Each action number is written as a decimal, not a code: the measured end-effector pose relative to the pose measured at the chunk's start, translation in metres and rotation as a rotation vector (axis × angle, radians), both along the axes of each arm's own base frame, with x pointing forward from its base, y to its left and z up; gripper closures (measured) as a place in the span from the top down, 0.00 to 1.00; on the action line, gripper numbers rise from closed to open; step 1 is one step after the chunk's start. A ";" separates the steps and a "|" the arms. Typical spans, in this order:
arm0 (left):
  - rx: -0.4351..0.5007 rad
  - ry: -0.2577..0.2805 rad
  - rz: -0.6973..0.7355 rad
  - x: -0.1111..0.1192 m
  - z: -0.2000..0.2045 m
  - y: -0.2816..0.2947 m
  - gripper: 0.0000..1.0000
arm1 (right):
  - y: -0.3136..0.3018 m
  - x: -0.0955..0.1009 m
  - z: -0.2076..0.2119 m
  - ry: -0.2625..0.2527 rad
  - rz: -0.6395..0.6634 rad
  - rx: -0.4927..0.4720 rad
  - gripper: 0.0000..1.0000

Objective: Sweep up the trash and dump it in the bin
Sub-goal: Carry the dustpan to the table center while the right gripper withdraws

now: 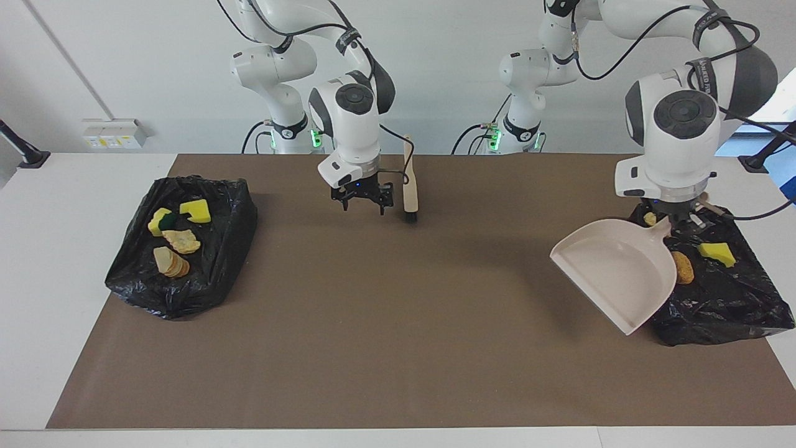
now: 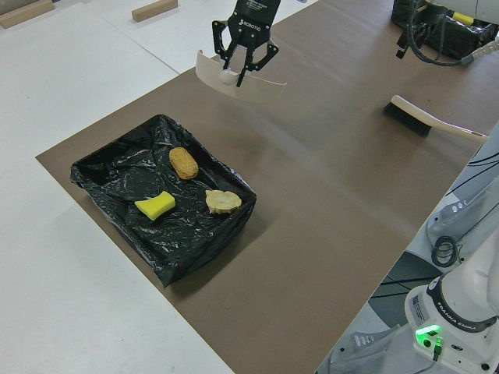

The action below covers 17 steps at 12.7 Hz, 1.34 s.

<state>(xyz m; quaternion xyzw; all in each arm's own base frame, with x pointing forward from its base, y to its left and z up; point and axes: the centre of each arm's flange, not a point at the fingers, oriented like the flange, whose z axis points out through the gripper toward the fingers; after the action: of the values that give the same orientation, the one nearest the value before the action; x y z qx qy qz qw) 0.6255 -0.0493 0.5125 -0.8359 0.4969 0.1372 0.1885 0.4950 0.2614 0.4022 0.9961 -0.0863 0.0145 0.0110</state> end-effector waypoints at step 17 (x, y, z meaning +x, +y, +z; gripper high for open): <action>-0.352 -0.190 0.814 -0.062 -0.093 -0.320 0.33 | -0.152 0.034 0.183 -0.068 -0.061 -0.066 1.00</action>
<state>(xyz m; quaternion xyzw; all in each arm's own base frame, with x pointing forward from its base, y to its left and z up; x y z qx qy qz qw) 0.5637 -0.3696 0.4199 -0.9914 0.1240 0.0361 0.0190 0.5291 0.1097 0.5853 0.9910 -0.1162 0.0510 0.0415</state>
